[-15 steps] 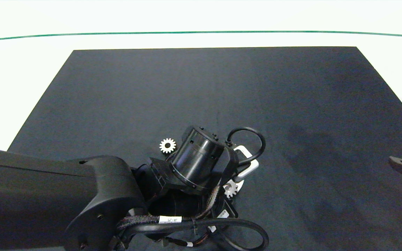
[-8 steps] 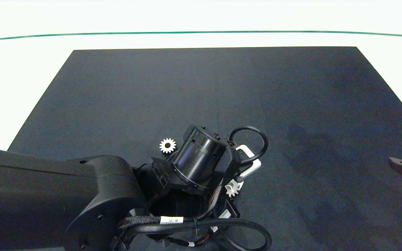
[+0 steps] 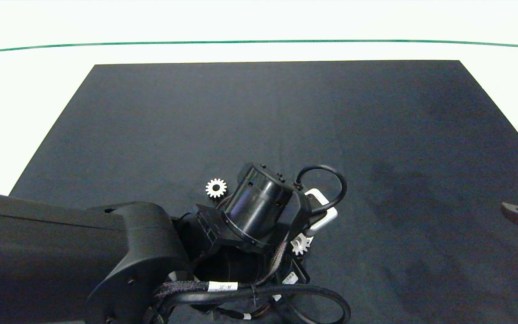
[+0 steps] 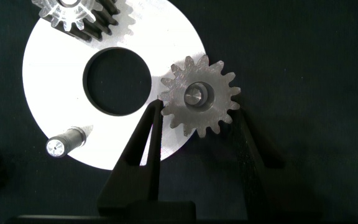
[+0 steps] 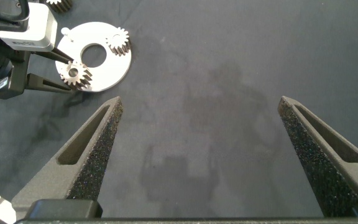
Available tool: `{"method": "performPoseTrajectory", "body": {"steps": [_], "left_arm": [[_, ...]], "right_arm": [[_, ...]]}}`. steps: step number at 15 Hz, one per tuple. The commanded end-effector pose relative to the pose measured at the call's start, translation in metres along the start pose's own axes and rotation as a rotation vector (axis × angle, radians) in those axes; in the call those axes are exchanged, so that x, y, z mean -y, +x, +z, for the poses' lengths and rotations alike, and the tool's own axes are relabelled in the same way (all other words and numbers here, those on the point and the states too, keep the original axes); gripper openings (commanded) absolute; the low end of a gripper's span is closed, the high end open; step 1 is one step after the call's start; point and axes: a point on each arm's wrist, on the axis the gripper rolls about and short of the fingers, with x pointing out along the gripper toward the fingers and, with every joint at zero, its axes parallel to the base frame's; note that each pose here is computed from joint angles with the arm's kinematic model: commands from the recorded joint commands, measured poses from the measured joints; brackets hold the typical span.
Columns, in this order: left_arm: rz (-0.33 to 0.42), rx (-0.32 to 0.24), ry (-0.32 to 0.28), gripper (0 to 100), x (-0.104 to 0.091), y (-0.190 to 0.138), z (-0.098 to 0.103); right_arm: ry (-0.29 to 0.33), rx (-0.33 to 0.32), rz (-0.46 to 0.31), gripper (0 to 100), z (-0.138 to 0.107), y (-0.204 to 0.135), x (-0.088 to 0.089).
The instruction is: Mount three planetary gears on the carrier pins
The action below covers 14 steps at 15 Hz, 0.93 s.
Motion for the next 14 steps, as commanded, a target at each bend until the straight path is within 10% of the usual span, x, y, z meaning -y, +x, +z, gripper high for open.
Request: {"method": "performPoseTrajectory", "body": {"steps": [1,9,14], "left_arm": [[0.0,-0.008,0.004,100,0.001,0.003,-0.001],[0.003,-0.006,-0.002,100,0.0,0.003,-0.001],[0.063,0.092,-0.055,100,-0.025,-0.033,0.012]], "right_arm": [[-0.002,0.0,-0.001,100,0.0,0.0,0.0],[-0.003,0.0,-0.001,100,0.0,0.0,0.0],[-0.004,0.001,0.004,100,0.0,0.0,0.0]]}}
